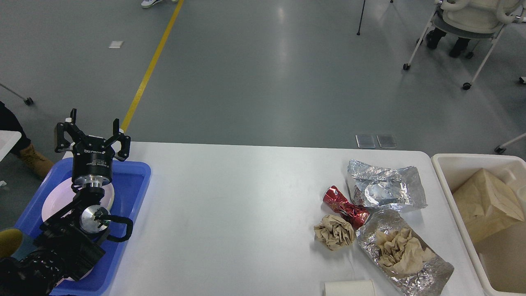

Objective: Tidy desktop
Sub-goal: 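Drop the paper cup into the white bin and open the right gripper, then swing the right gripper over the foil tray with crumpled paper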

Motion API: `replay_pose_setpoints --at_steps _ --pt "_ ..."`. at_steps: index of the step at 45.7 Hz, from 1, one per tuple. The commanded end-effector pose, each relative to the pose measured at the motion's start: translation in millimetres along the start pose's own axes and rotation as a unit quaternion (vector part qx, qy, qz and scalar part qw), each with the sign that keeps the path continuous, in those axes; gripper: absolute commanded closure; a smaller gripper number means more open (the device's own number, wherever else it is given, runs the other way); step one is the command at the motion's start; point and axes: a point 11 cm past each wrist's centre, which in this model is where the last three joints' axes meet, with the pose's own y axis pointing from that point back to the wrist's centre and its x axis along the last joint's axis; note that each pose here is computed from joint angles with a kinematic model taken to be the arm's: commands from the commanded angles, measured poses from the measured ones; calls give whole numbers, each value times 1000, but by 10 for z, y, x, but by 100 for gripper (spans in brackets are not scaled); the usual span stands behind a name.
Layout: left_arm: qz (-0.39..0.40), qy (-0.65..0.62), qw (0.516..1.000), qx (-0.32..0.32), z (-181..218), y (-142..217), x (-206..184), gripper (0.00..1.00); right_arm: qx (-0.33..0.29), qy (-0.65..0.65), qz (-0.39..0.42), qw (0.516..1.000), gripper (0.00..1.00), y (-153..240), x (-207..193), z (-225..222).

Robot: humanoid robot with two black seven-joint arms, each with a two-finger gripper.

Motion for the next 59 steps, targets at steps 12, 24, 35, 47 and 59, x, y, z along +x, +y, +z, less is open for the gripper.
replay_pose_setpoints --at_steps 12,24,35,47,59 --pt "0 0 1000 0 0 0 0 3 5 2 4 1000 0 -2 24 -46" --pt "0 0 1000 0 0 0 0 3 40 -28 23 999 0 -9 362 -449" --pt "0 0 1000 0 0 0 0 3 91 -62 -14 994 0 53 753 -987" --pt "0 0 1000 0 0 0 0 3 199 -51 -74 976 0 487 1506 -2080" --pt "1 0 1000 0 0 0 1 3 282 30 -208 936 0 1322 1385 -3002"
